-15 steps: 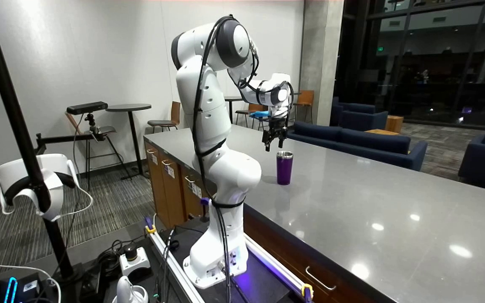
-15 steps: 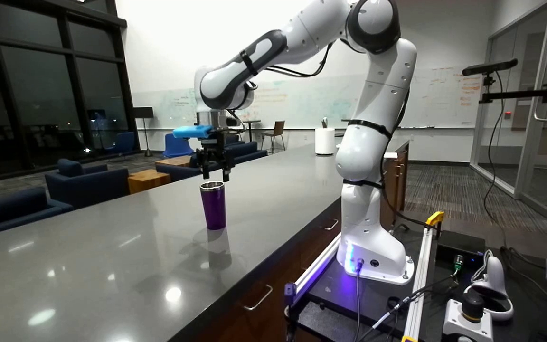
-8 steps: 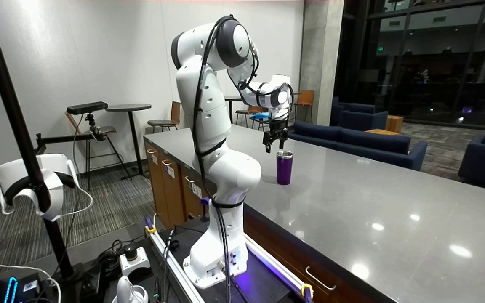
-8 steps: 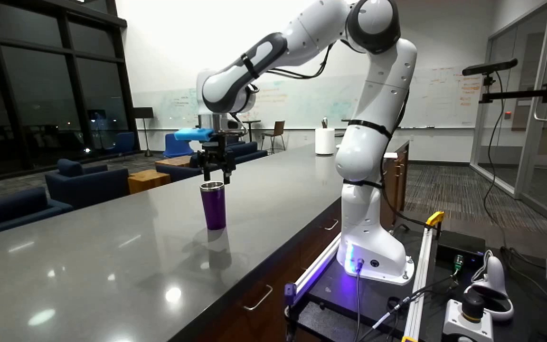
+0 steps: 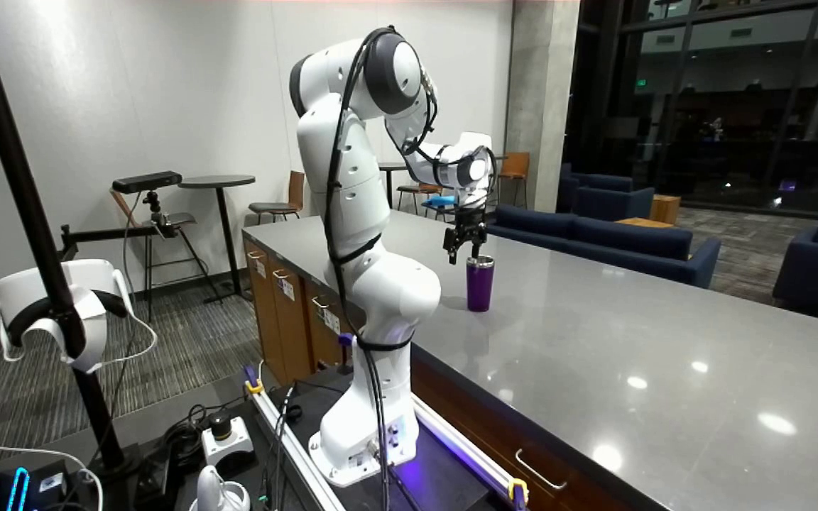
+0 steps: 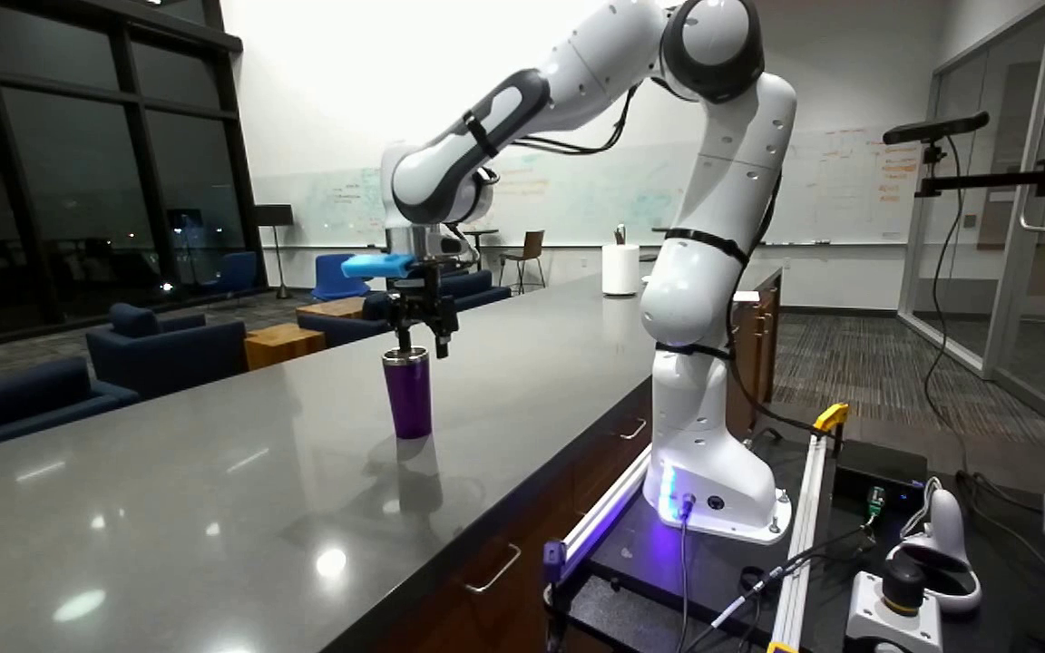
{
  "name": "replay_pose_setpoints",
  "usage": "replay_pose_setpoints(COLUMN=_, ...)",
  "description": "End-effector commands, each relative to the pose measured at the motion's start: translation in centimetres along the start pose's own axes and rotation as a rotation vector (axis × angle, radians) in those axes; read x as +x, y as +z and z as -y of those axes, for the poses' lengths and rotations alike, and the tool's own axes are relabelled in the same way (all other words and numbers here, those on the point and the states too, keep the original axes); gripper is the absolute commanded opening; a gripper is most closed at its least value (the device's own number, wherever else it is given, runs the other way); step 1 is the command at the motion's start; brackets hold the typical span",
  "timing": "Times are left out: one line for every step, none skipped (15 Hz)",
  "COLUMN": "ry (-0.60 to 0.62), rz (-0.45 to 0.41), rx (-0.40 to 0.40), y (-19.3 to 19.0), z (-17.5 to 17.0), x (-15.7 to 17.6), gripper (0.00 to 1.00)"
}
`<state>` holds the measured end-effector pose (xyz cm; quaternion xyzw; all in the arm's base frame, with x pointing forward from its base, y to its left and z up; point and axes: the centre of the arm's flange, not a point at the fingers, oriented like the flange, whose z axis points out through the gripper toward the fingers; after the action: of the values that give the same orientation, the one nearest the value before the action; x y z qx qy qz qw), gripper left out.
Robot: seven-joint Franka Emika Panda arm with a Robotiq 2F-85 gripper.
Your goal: Drop the purple flask and then lift it up to make it sit upright
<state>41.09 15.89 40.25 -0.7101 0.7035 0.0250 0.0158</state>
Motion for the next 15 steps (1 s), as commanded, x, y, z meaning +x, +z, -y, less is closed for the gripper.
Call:
replay_pose_setpoints(ry=0.019, rz=-0.025, rx=0.018, y=0.1, z=-0.4, x=0.2, gripper=1.0)
replay_pose_setpoints(ry=0.018, rz=-0.031, rx=0.02, y=0.1, z=-0.3, x=0.2, gripper=1.0)
replay_pose_setpoints(ry=0.017, rz=-0.045, rx=0.021, y=0.0, z=-0.3, x=0.1, gripper=1.0)
replay_pose_setpoints(ry=0.016, rz=-0.061, rx=0.024, y=-0.2, z=-0.3, x=0.0, gripper=1.0)
replay_pose_setpoints(ry=0.015, rz=-0.08, rx=0.029, y=-0.2, z=-0.2, x=-0.2, gripper=1.0)
replay_pose_setpoints(ry=0.008, rz=-0.092, rx=0.036, y=-0.1, z=-0.2, x=-0.4, gripper=1.0)
replay_pose_setpoints(ry=0.001, rz=-0.103, rx=0.043, y=0.1, z=-0.1, x=-0.6, gripper=1.0)
replay_pose_setpoints(ry=-0.005, rz=-0.115, rx=0.051, y=0.1, z=-0.1, x=-0.7, gripper=1.0)
replay_pose_setpoints(ry=-0.01, rz=-0.125, rx=0.058, y=0.2, z=0.1, x=-0.9, gripper=1.0)
replay_pose_setpoints(ry=-0.015, rz=-0.134, rx=0.07, y=0.3, z=0.2, x=-1.0, gripper=1.0)
replay_pose_setpoints(ry=-0.023, rz=-0.137, rx=0.075, y=0.6, z=0.3, x=-1.2, gripper=1.0)
replay_pose_setpoints(ry=-0.03, rz=-0.14, rx=0.079, y=0.8, z=0.3, x=-1.3, gripper=1.0)
replay_pose_setpoints(ry=-0.036, rz=-0.145, rx=0.077, y=1.0, z=0.4, x=-1.5, gripper=1.0)
replay_pose_setpoints(ry=-0.044, rz=-0.149, rx=0.077, y=1.1, z=0.4, x=-1.7, gripper=1.0)
replay_pose_setpoints(ry=-0.051, rz=-0.154, rx=0.072, y=1.3, z=0.5, x=-1.9, gripper=1.0)
